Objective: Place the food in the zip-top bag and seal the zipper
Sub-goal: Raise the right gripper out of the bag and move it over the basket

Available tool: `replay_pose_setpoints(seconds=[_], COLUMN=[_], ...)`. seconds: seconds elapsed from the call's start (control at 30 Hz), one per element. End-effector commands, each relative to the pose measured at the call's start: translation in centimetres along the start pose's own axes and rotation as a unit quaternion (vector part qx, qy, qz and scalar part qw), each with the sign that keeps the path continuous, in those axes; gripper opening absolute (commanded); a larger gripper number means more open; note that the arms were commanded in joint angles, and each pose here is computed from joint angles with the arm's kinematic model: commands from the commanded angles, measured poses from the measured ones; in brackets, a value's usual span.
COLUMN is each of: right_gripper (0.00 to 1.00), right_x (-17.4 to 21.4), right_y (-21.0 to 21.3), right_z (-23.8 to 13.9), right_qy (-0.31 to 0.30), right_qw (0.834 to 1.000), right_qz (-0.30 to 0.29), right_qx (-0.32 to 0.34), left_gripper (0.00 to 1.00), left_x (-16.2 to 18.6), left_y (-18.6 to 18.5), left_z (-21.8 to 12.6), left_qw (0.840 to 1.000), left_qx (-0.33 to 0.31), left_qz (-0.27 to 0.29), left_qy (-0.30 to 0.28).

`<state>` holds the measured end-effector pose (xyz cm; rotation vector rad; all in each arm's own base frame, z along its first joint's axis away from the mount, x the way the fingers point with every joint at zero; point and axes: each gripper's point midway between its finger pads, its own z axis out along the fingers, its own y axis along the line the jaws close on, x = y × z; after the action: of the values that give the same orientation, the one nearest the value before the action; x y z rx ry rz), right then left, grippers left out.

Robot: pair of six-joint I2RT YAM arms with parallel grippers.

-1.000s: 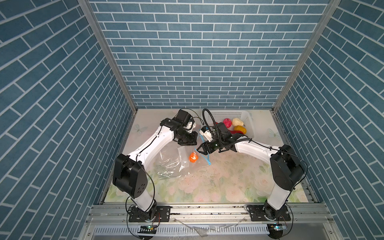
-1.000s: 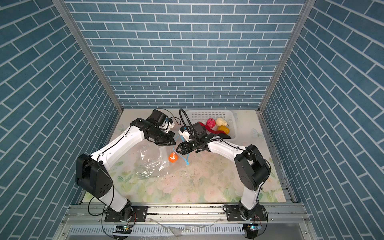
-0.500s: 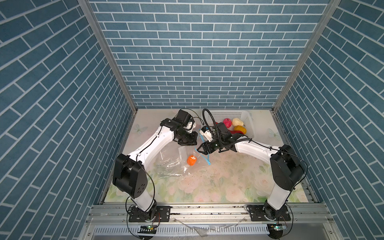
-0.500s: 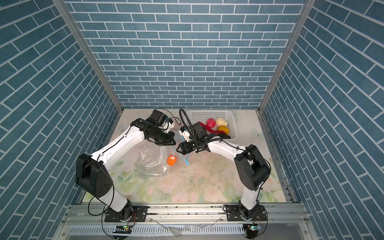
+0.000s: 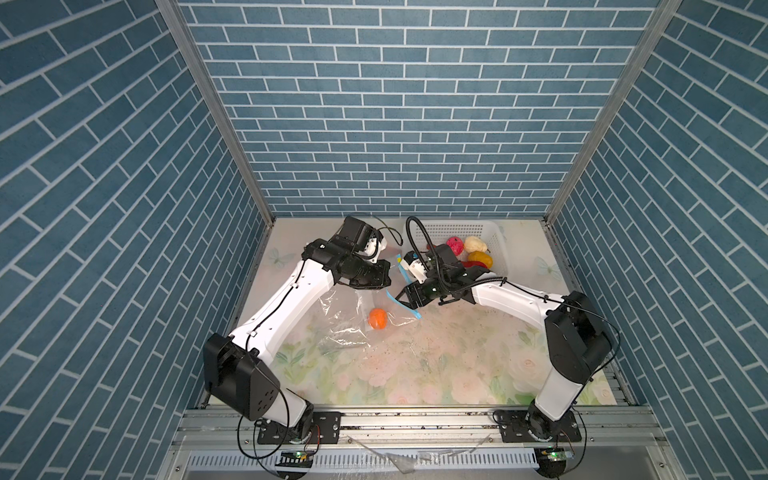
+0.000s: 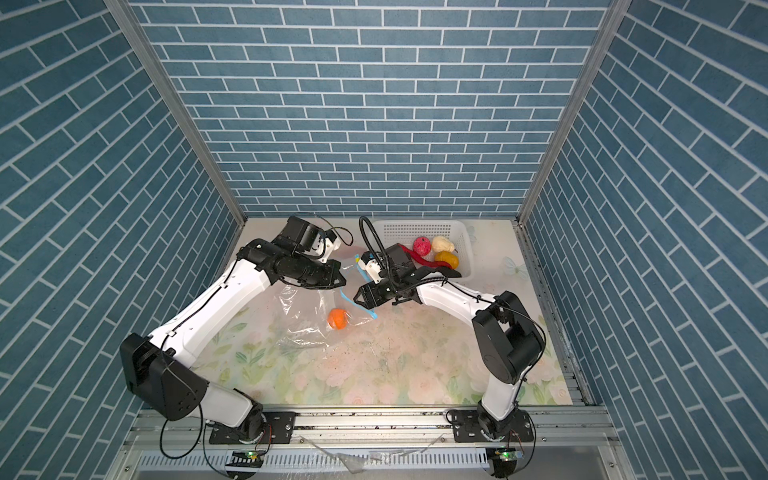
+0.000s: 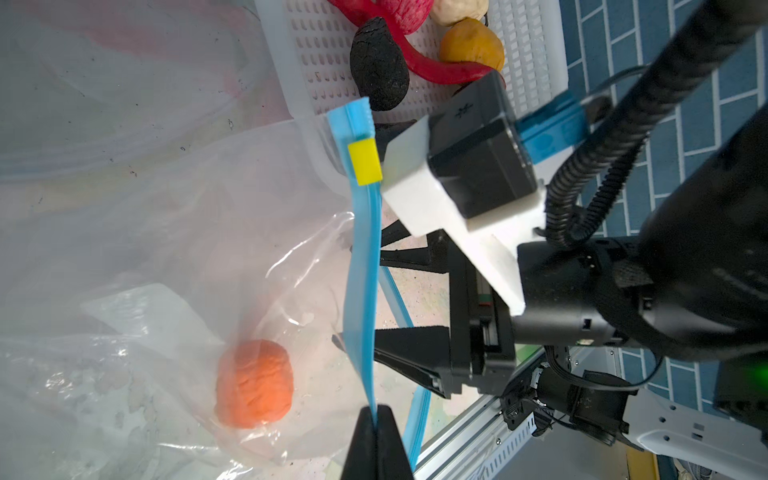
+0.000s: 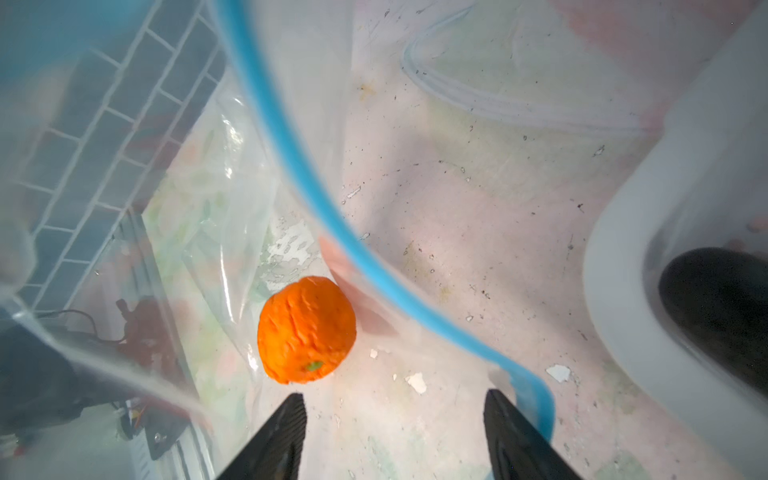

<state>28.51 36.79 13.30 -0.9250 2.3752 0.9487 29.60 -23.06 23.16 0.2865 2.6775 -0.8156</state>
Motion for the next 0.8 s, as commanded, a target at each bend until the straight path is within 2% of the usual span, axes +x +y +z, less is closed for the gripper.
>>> replay_pose_setpoints(seconds=[0.0,0.33,0.57,0.77], right_gripper=[0.69,0.69,0.69,0.67], right_x=[-1.3,-2.2,-2.9,-4.3], right_y=[1.0,1.5,-1.4,-6.5], right_z=[-1.6,-4.7,-8.6,-11.1], right_qy=[-0.013,-0.021,-0.024,-0.029], right_qw=[0.999,0.998,0.986,0.971], right_qz=[-0.028,-0.045,-0.068,-0.025], right_qx=[0.006,0.036,0.148,0.235], left_gripper=[0.0,0.0,0.0,0.0], left_x=[0.2,0.2,-0.1,-0.3], left_y=[0.0,0.9,0.9,1.2], left_z=[-0.4,0.6,1.9,2.9], left_qw=[1.0,1.0,1.0,1.0], left_qx=[0.003,-0.001,0.01,0.012], left_qz=[-0.004,-0.011,-0.008,-0.009], left_qy=[0.002,0.01,0.018,0.025])
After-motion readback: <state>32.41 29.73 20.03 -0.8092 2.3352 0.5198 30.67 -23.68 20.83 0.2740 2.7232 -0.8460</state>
